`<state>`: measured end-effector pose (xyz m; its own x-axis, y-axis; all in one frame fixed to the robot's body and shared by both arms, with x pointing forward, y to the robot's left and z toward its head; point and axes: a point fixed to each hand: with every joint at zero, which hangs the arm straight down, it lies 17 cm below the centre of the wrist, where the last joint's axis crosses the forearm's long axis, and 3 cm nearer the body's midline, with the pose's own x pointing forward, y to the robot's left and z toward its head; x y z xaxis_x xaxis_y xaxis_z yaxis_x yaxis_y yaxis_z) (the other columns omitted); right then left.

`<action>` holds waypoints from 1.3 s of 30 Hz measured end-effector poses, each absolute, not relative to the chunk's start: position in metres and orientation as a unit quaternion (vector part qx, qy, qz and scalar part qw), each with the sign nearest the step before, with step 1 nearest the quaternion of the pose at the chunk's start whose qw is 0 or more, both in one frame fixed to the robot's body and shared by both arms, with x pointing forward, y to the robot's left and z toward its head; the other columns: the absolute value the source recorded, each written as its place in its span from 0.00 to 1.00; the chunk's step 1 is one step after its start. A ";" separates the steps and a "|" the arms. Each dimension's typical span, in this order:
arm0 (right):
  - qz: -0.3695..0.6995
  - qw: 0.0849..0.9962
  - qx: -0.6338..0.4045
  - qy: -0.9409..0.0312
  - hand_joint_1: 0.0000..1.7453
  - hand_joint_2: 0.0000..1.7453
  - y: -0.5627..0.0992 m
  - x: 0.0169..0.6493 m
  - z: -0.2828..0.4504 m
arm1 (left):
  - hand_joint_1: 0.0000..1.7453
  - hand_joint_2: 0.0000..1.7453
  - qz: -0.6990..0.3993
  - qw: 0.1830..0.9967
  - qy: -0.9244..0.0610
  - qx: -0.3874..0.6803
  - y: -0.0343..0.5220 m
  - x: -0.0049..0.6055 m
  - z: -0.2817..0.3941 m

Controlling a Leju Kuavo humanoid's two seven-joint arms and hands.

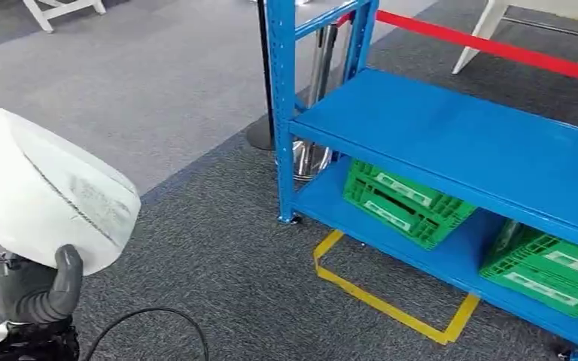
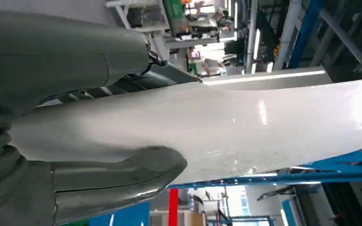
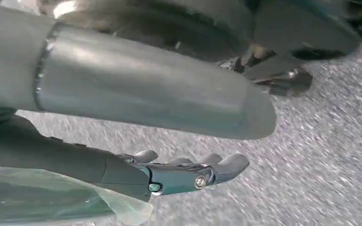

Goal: Take the parts from the cabinet and place them on the table.

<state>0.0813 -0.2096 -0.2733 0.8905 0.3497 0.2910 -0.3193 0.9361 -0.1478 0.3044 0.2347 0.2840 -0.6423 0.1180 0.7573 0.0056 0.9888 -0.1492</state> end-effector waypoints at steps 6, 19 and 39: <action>0.173 0.972 -0.041 -0.154 0.00 0.00 -0.201 0.078 -0.273 | 1.00 1.00 0.065 0.427 -0.901 -0.035 0.233 0.303 0.281; 0.173 0.972 -0.038 -0.155 0.00 0.00 -0.199 0.079 -0.272 | 1.00 1.00 0.064 0.429 -0.900 -0.035 0.232 0.303 0.279; 0.170 0.968 -0.041 -0.178 0.00 0.00 -0.199 0.080 -0.271 | 1.00 1.00 0.070 0.421 -0.903 -0.060 0.229 0.304 0.284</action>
<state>0.0802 -0.1986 -0.2708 0.8789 0.3446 0.3298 -0.3152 0.9385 -0.1406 0.3036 0.2289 0.2836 -0.6391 0.1669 0.7508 0.0498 0.9831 -0.1762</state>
